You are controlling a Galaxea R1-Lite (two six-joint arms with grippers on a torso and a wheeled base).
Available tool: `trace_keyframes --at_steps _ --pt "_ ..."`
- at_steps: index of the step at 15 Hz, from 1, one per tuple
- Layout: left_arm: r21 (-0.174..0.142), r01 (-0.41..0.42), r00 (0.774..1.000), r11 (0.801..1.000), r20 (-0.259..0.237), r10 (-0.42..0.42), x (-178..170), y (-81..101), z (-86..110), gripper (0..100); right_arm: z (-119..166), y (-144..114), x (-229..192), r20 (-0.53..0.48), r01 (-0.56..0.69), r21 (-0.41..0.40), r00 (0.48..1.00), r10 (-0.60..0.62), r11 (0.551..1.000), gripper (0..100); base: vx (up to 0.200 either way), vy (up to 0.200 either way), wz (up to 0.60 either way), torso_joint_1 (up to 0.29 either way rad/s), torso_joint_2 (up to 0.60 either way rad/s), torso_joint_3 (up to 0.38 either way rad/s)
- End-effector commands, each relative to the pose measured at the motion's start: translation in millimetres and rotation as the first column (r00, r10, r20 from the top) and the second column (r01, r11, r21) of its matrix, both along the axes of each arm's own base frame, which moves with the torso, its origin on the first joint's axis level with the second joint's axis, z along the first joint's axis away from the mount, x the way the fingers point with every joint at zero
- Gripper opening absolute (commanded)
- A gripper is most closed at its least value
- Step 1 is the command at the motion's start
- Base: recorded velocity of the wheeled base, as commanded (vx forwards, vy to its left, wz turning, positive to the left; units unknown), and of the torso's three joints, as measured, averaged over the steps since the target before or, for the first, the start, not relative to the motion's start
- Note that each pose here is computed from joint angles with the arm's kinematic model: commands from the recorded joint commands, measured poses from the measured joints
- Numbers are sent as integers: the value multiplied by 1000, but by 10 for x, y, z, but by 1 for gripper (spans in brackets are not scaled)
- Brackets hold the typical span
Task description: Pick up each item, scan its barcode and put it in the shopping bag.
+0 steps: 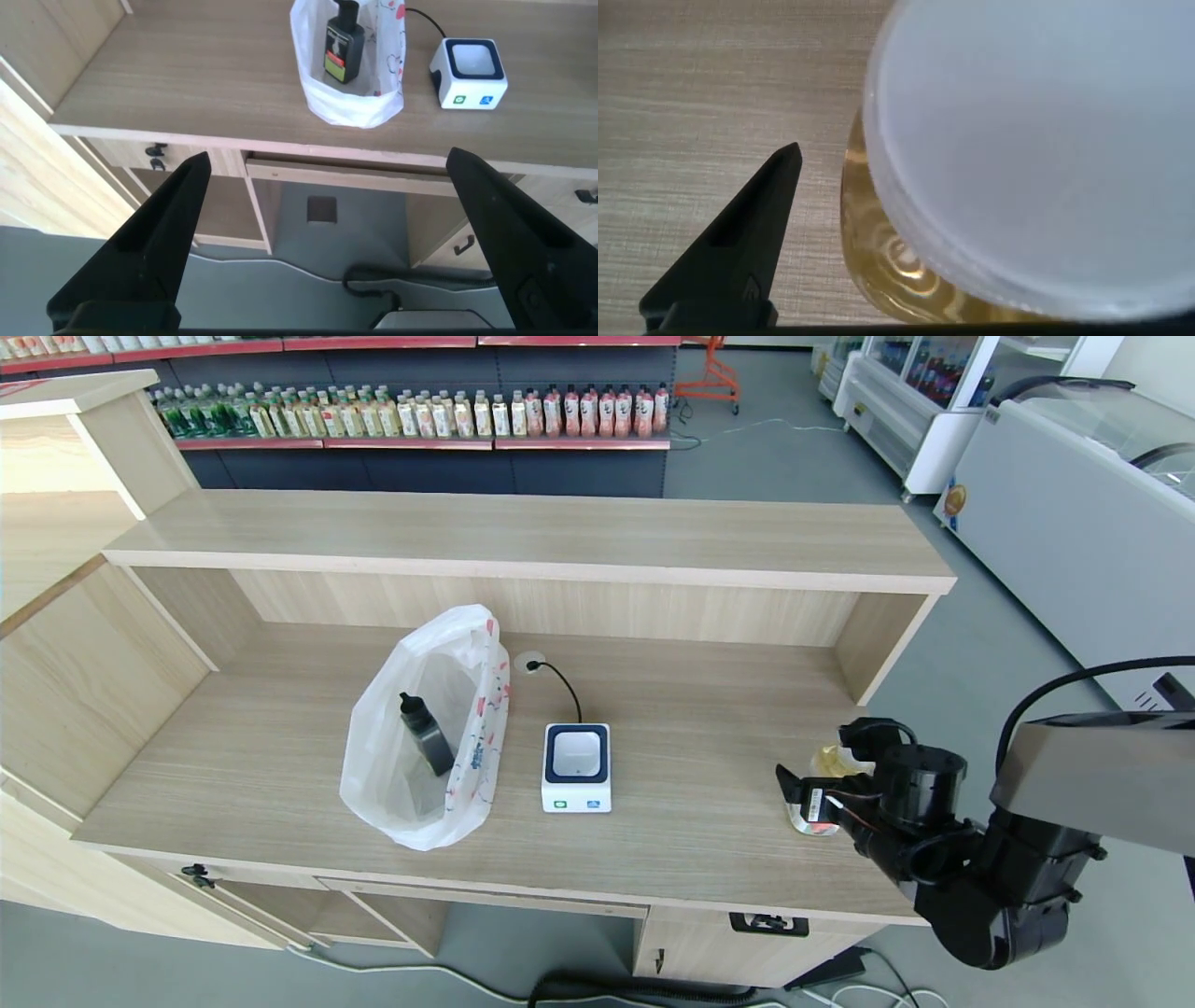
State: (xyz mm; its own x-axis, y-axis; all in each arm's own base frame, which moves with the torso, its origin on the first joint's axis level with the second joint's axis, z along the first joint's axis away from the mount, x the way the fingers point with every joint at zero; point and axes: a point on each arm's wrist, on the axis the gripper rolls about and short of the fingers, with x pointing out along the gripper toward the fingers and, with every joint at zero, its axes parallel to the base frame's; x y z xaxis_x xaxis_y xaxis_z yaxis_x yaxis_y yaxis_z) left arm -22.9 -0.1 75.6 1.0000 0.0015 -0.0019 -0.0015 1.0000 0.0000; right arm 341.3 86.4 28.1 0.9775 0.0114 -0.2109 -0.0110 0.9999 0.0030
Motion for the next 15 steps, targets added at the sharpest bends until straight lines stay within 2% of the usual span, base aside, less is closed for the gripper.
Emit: trace_keyframes --at_steps 1,3,4,8,11,15 --pt "0 -2 1000 1000 0 2 0 0 0 100 -52 12 58 1 -3 -10 1000 3 1000 100 0 0 0 0 0 0" --pt "0 0 1000 1000 0 0 0 0 0 100 -73 18 82 1 -4 -15 1000 4 1000 100 0 0 0 0 0 0" --pt "0 0 1000 1000 0 0 0 0 0 100 -93 25 85 -3 -8 -25 1000 8 1000 0 0 0 0 0 0 0" --pt "0 0 1000 1000 0 0 0 0 0 100 -34 22 97 28 -9 -36 1000 10 999 0 0 0 0 0 0 0" --pt "0 0 1000 1000 0 0 0 0 0 100 59 -6 50 93 -15 -96 995 24 995 0 0 0 0 0 0 0" --pt "0 0 1000 1000 0 0 0 0 0 100 257 -74 -274 72 -70 -60 995 74 996 0 0 0 0 0 0 0"
